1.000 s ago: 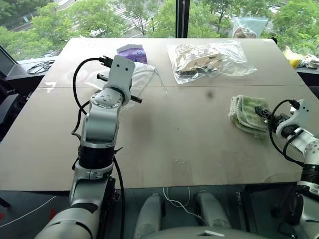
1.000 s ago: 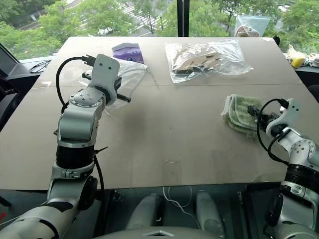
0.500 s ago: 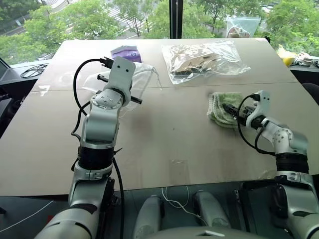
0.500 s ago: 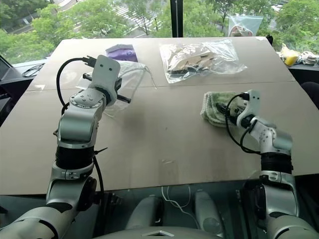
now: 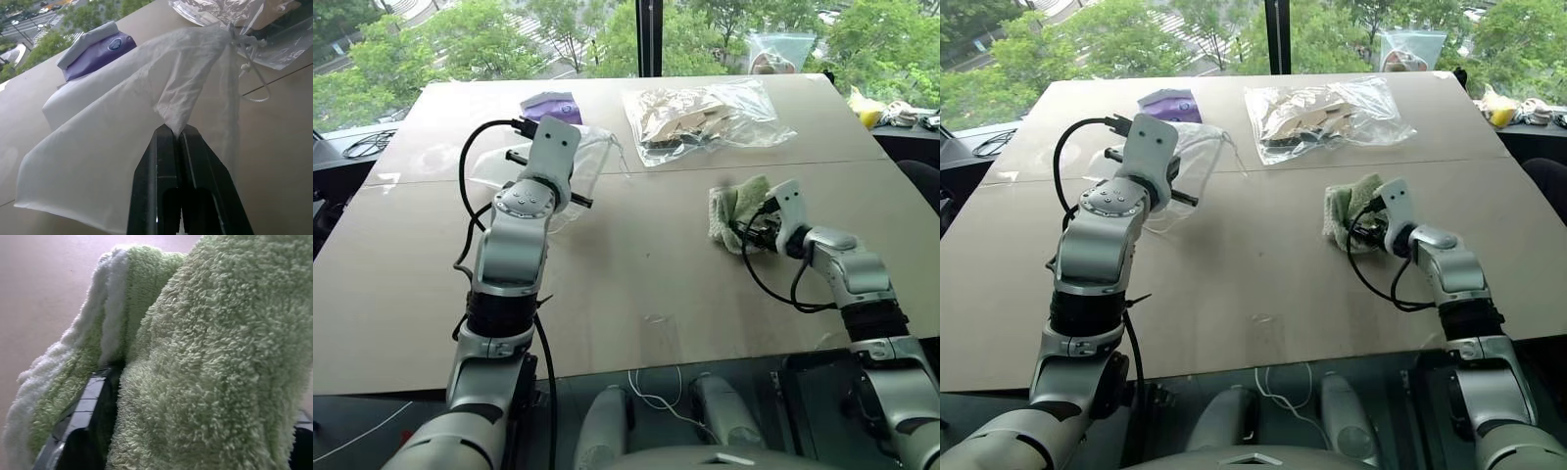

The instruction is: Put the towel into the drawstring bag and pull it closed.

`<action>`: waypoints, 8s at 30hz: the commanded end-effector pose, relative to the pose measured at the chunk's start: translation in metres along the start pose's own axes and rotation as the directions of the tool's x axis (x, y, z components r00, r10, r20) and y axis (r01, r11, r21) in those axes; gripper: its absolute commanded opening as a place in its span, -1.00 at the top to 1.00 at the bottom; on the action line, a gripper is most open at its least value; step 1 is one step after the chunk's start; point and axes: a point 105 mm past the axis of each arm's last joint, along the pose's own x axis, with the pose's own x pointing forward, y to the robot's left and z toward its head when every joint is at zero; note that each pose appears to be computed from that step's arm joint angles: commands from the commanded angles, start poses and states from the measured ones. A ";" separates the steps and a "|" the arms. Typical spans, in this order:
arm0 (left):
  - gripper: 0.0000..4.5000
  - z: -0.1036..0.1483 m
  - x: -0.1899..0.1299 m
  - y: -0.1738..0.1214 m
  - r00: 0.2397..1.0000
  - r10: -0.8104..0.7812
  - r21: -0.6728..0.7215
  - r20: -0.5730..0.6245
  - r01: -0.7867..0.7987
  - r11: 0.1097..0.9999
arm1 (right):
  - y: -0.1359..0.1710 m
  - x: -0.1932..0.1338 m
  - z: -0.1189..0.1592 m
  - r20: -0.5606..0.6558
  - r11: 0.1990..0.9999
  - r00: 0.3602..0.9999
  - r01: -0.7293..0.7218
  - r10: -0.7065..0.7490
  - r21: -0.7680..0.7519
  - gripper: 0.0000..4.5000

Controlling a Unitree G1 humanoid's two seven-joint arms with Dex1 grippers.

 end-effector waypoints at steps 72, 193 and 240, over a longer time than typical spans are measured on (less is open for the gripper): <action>1.00 0.038 -0.046 -0.074 0.613 -0.728 -0.290 0.306 0.789 0.542 | 0.119 0.004 0.147 0.482 0.712 0.843 -0.488 0.237 0.504 0.95; -0.60 -0.047 -0.022 -0.162 0.623 -0.777 -0.079 0.087 0.782 0.618 | -0.020 -0.031 0.118 0.467 0.844 0.718 0.334 -0.517 0.420 1.00; 0.99 -0.010 0.003 0.031 0.770 0.480 0.136 0.421 -0.577 0.805 | -0.057 -0.053 0.109 0.429 0.743 0.607 0.522 -0.668 0.419 1.00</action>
